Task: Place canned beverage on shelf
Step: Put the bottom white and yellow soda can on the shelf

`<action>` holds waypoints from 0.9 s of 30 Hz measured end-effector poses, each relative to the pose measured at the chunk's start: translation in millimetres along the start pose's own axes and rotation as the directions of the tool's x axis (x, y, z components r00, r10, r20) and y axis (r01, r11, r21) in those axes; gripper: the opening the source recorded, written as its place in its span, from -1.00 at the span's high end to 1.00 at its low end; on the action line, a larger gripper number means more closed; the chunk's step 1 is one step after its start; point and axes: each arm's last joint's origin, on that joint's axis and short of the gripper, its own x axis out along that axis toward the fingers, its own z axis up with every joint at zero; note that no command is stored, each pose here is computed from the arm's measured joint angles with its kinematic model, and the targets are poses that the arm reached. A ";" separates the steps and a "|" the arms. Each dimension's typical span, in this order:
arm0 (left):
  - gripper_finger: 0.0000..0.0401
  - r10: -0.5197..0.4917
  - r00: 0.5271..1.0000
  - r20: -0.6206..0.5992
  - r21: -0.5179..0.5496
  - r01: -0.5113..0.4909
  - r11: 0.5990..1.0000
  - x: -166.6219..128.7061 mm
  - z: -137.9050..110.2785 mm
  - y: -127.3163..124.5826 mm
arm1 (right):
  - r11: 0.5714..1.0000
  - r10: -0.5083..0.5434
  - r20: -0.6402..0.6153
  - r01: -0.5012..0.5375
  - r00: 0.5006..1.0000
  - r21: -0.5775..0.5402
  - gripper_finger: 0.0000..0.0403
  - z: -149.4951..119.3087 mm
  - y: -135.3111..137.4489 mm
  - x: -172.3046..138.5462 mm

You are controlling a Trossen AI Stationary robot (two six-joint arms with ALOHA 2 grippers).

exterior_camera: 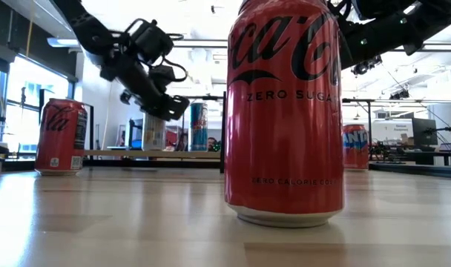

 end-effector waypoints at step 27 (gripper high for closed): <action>1.00 -0.290 0.956 0.035 0.245 0.273 0.930 -55.0 107.7 71.0 | 1.000 -0.002 0.010 0.002 1.000 0.011 1.00 1.0 -0.2 0.0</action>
